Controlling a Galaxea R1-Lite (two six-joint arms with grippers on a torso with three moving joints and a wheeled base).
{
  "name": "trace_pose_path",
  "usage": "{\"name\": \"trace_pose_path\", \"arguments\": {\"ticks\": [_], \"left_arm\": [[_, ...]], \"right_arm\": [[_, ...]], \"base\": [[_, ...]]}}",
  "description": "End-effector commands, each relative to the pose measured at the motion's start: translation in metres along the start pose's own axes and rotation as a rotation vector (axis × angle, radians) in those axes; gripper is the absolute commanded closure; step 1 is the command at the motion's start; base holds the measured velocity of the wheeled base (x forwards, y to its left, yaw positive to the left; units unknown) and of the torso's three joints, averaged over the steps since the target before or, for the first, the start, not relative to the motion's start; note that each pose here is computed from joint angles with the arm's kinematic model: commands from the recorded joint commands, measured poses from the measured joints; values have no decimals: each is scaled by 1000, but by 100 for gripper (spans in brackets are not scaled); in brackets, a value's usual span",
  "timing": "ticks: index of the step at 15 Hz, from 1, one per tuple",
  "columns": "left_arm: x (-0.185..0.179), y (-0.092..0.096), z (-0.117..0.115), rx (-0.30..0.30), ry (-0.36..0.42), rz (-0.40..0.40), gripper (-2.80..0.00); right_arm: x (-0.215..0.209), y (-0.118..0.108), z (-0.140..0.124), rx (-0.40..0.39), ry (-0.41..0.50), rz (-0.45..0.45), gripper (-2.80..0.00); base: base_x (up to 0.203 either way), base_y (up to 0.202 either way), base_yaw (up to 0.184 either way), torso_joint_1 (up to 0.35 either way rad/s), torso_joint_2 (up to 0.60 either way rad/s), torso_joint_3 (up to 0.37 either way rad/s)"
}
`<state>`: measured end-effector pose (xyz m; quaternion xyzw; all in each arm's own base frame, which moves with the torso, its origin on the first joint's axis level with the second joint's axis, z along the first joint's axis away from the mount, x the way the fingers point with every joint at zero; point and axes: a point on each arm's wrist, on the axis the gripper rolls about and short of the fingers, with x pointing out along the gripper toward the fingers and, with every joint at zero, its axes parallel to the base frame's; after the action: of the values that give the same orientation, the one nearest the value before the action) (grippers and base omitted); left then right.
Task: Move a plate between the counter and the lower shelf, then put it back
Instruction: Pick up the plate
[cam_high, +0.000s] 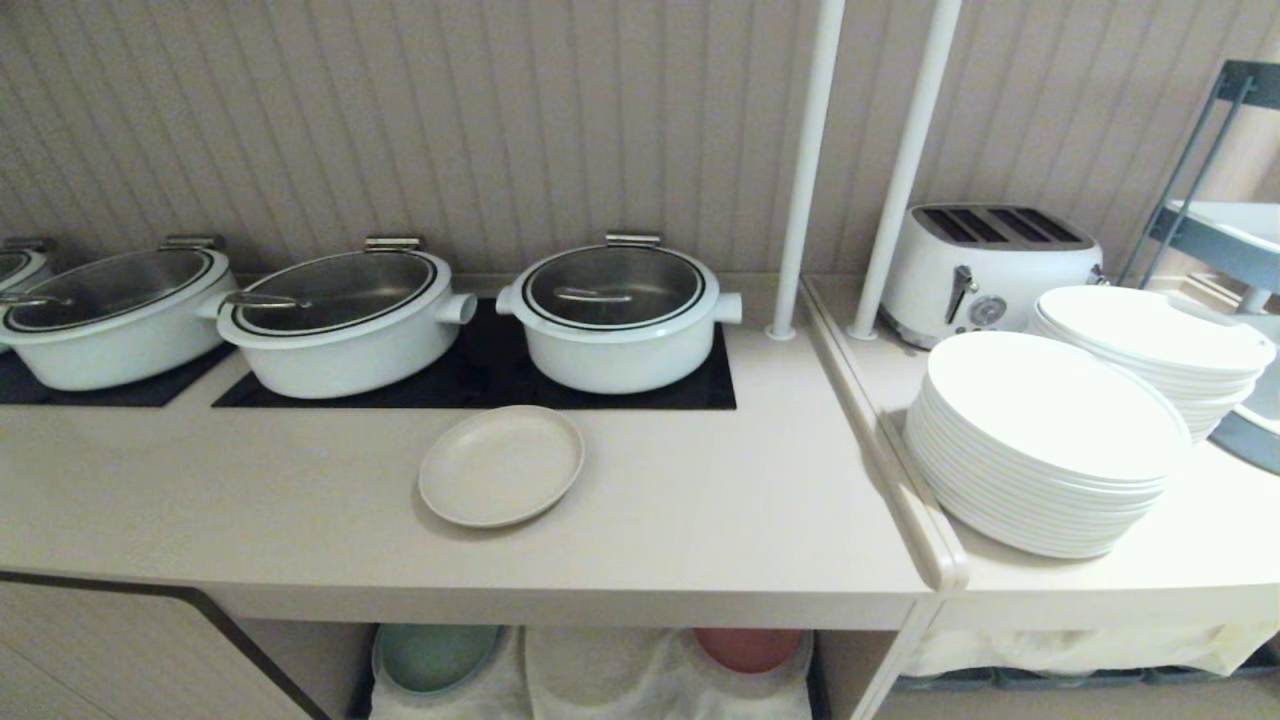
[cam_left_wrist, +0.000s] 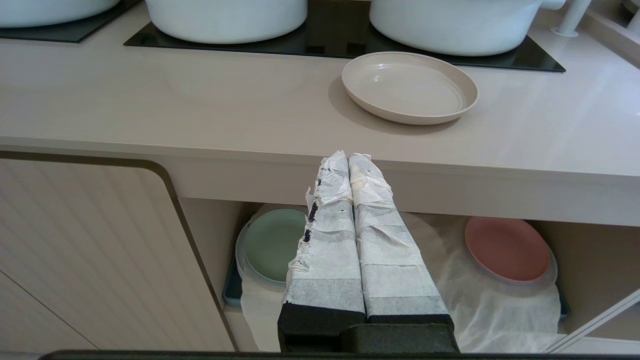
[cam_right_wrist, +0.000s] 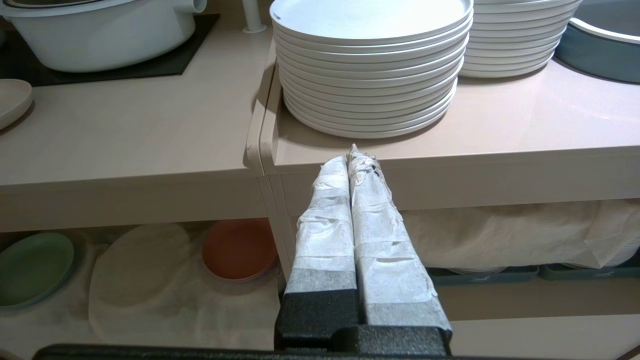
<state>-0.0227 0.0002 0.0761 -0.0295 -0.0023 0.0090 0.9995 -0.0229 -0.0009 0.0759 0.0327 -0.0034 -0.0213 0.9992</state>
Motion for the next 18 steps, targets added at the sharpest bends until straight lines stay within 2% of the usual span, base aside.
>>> {"name": "trace_pose_path", "arguments": {"ticks": [1,18], "left_arm": [[0,0,0,-1,-1,0,0],[0,0,0,1,1,3,0]], "right_arm": [[0,0,0,1,1,0,0],[0,0,0,-1,2,0,0]], "base": [[0,0,0,0,0,0],[0,0,0,0,0,0]]}}
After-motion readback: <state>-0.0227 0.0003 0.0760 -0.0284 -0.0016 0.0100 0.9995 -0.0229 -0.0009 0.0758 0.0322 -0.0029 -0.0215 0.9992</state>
